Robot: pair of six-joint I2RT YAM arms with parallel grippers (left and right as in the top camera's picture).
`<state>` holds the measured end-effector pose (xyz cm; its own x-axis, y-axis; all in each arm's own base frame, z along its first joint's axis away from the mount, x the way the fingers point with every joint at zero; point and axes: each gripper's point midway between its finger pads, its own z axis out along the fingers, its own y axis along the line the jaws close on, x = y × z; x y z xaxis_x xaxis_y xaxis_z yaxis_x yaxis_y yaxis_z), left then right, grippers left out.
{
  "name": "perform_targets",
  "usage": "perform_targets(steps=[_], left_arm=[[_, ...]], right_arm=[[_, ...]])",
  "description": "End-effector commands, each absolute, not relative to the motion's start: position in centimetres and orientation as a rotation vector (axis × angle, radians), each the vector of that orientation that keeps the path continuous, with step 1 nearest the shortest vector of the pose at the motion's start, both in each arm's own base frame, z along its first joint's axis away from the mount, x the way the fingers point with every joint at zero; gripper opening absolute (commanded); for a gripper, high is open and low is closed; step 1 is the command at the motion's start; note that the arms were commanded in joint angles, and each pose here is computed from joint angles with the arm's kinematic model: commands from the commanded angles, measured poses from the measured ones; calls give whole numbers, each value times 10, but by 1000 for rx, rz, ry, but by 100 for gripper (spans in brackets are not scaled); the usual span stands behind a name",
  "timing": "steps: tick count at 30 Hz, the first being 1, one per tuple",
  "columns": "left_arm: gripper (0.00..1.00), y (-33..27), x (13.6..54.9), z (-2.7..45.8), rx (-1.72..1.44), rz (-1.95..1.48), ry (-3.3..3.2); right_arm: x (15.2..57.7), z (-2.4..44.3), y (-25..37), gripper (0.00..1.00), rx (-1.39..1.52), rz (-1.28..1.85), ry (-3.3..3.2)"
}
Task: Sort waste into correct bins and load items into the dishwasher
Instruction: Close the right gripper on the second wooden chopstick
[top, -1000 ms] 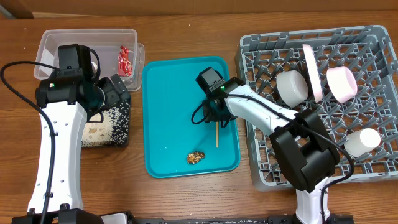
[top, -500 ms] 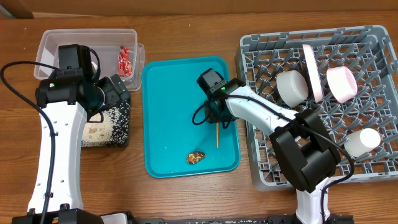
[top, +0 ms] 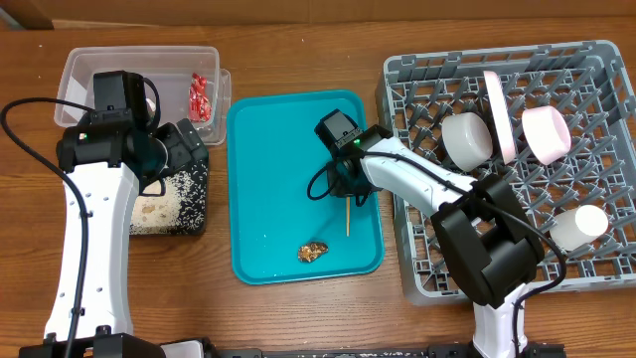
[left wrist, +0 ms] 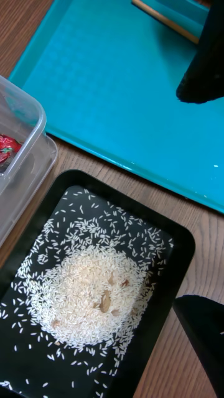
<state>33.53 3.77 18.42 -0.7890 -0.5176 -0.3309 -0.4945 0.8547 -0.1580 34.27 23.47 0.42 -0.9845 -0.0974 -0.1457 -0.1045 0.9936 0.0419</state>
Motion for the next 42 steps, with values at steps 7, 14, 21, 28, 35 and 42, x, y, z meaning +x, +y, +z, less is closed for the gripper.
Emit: perform_targets(steps=[7, 14, 21, 28, 35, 42], left_arm=[[100, 41, 337, 197, -764, -81, 2621], [100, 41, 337, 197, -764, -81, 2621], [100, 41, 337, 197, -764, -81, 2621], [100, 41, 337, 197, -764, -81, 2621], [100, 41, 337, 197, -764, -81, 2621], [100, 41, 337, 197, -764, -81, 2621]], right_arm=[[324, -12, 234, 15, -154, 105, 3076], [322, -12, 235, 13, -156, 119, 3085], [320, -12, 236, 10, -157, 127, 3095], [320, -12, 236, 29, -156, 127, 3096], [319, -12, 236, 43, -156, 126, 3096], [318, -12, 239, 96, -159, 157, 3105]])
